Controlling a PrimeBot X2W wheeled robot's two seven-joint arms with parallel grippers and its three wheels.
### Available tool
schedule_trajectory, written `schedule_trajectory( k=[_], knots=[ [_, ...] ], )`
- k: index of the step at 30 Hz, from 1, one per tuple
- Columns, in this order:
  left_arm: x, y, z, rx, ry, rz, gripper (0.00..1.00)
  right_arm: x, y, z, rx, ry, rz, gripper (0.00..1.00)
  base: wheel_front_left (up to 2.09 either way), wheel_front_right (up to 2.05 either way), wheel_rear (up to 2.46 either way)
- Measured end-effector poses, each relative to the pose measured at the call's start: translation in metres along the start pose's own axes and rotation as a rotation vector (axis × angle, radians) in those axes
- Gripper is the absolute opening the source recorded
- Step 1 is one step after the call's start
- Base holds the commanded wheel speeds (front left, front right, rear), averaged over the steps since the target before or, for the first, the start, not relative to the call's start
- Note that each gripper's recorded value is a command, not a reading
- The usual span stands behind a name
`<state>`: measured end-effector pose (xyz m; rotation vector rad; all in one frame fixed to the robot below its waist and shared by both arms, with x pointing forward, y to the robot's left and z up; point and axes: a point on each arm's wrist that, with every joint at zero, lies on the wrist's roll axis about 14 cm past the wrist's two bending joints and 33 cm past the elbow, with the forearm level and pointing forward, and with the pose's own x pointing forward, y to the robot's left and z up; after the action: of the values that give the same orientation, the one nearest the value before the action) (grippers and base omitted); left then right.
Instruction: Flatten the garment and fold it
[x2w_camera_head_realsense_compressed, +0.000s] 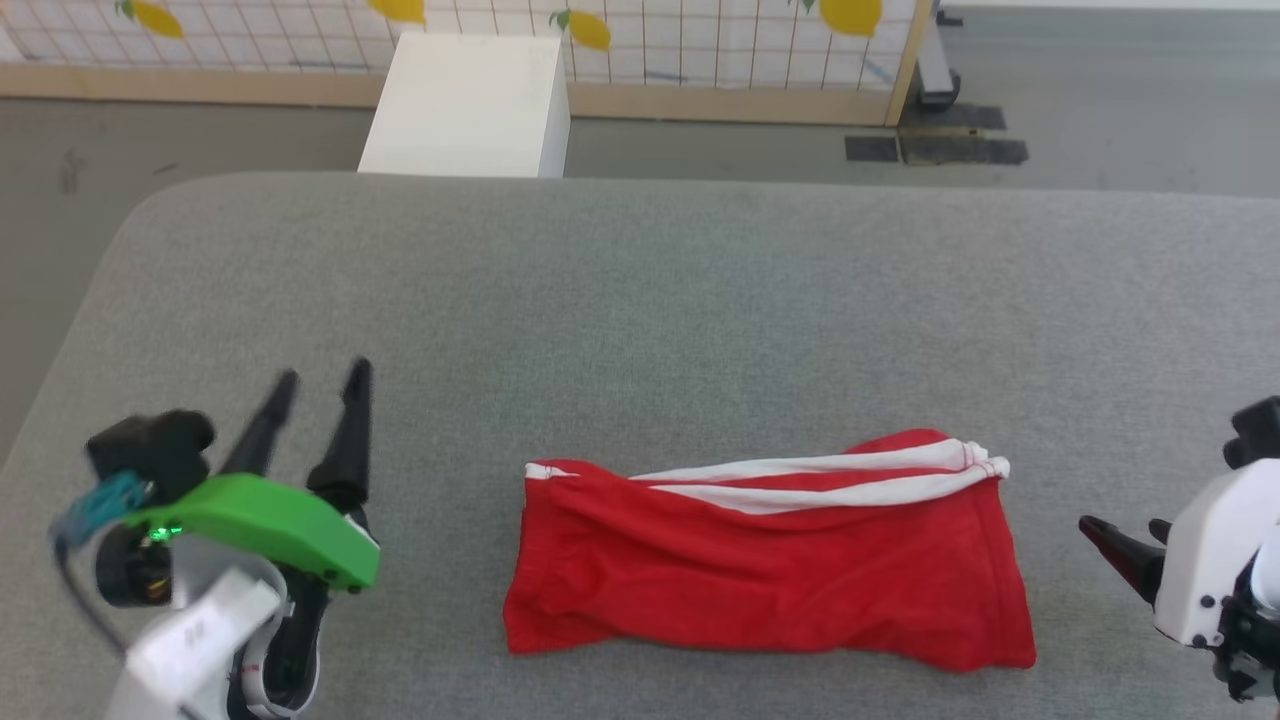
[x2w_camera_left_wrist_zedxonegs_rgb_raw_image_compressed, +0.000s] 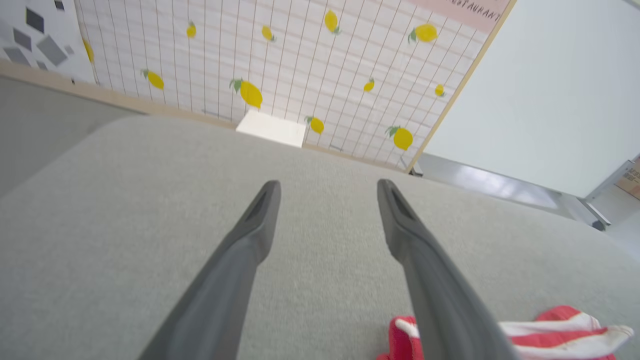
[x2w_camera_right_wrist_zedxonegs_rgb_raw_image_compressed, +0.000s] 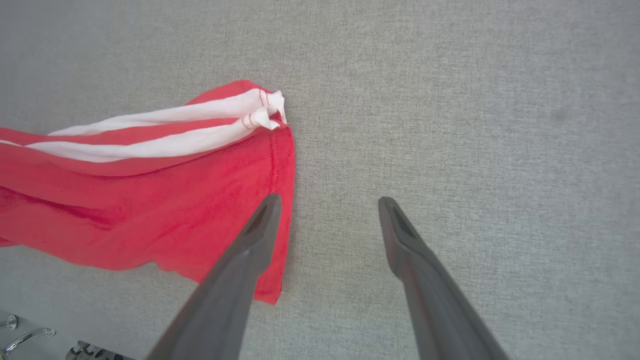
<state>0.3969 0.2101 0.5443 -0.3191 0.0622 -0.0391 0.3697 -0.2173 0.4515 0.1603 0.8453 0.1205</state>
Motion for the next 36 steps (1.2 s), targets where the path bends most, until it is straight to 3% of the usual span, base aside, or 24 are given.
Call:
schedule_trajectory(
  k=[5,18,29,30,31,32,33,36],
  knots=[
    [-0.001,0.010,0.019,0.087,-0.250,0.024,1.00,0.021,0.012,-0.013,-0.048,0.097,0.045,1.00,0.00,0.00,0.00],
    [0.005,0.023,0.008,0.211,-0.279,0.075,1.00,0.071,0.049,-0.046,-0.154,0.273,0.153,1.00,0.00,0.00,0.00],
    [0.002,0.028,0.009,0.189,-0.292,0.101,1.00,0.083,0.070,-0.050,-0.204,0.298,0.217,1.00,0.00,0.00,0.00],
    [0.002,0.028,0.008,0.188,-0.292,0.102,1.00,0.083,0.069,-0.051,-0.200,0.305,0.217,0.79,0.00,0.00,0.00],
    [0.002,0.028,0.009,0.190,-0.293,0.104,1.00,0.083,0.069,-0.052,-0.200,0.310,0.216,0.22,0.00,0.00,0.00],
    [0.001,0.028,0.009,0.192,-0.294,0.102,1.00,0.083,0.069,-0.051,-0.200,0.311,0.216,0.16,0.00,0.00,0.00],
    [0.001,0.028,0.009,0.195,-0.295,0.101,1.00,0.083,0.068,-0.051,-0.199,0.312,0.214,0.00,0.00,0.00,0.00],
    [-0.002,0.028,0.009,0.197,-0.295,0.105,1.00,0.081,0.062,-0.051,-0.184,0.323,0.199,0.00,0.00,0.00,0.00]
  ],
)
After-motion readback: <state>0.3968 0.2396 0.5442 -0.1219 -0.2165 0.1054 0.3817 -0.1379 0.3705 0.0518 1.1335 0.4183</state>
